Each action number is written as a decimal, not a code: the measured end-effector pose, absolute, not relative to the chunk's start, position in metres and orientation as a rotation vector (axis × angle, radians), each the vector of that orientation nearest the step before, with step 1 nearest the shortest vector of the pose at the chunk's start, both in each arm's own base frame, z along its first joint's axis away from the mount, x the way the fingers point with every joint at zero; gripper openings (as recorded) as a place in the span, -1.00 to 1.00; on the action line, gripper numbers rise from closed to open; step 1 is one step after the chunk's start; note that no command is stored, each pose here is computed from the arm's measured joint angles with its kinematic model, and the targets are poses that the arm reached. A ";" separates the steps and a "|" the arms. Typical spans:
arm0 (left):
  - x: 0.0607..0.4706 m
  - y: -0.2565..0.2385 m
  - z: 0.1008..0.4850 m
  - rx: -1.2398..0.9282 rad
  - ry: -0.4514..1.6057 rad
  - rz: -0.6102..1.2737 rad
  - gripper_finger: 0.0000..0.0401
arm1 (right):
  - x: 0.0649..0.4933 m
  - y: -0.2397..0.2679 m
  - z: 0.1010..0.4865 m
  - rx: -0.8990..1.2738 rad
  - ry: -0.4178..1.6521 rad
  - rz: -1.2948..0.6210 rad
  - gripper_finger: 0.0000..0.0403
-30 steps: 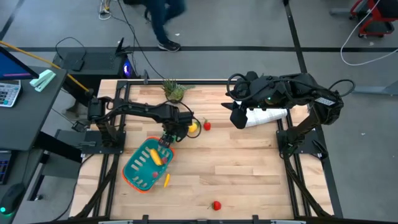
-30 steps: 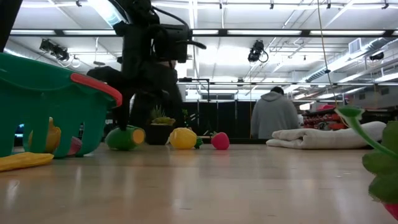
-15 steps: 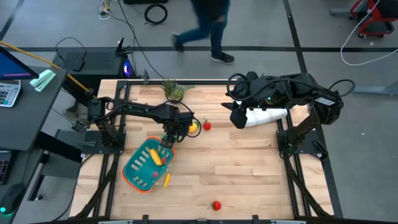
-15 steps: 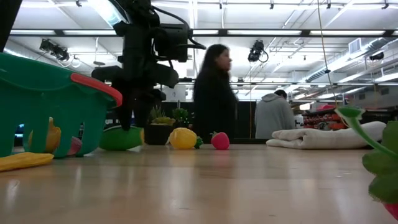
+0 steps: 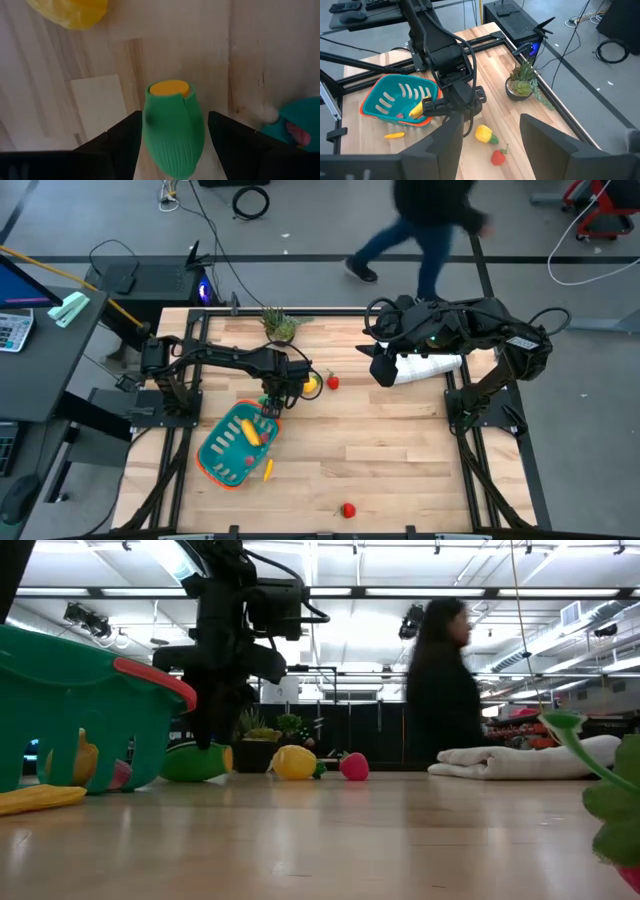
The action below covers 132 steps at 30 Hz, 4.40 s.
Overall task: Pick and placing Produce into tupperware
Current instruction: Put the green corn into the blue basket, then put the yellow pineapple into the blue basket
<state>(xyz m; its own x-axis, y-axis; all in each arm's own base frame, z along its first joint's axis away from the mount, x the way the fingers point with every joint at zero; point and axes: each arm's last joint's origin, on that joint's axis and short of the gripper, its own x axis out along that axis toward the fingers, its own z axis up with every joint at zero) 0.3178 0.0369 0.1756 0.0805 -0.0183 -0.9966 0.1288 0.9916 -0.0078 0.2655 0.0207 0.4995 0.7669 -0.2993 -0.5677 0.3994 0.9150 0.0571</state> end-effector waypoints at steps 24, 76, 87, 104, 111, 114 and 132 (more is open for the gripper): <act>0.324 0.039 0.156 0.026 1.538 -0.041 0.05 | 0.265 0.021 0.500 0.153 0.589 -0.374 0.01; 0.273 -0.078 0.353 -0.473 1.418 0.450 -0.21 | 0.265 0.021 0.499 0.109 0.605 -0.361 0.01; 0.244 -0.124 0.249 -0.624 1.555 0.810 -0.21 | 0.265 0.021 0.499 0.076 0.611 -0.350 0.01; 0.231 -0.122 0.172 -0.670 1.584 0.666 -0.18 | 0.265 0.021 0.499 0.154 0.601 -0.359 0.01; 0.232 -0.121 0.171 -0.578 1.613 0.565 0.05 | 0.265 0.021 0.499 0.204 0.591 -0.375 0.01; 0.231 -0.121 0.177 -0.510 1.652 0.528 0.17 | 0.265 0.021 0.499 0.230 0.586 -0.383 0.01; 0.273 -0.127 0.304 -0.296 1.303 0.393 0.11 | 0.265 0.021 0.499 0.265 0.579 -0.395 0.01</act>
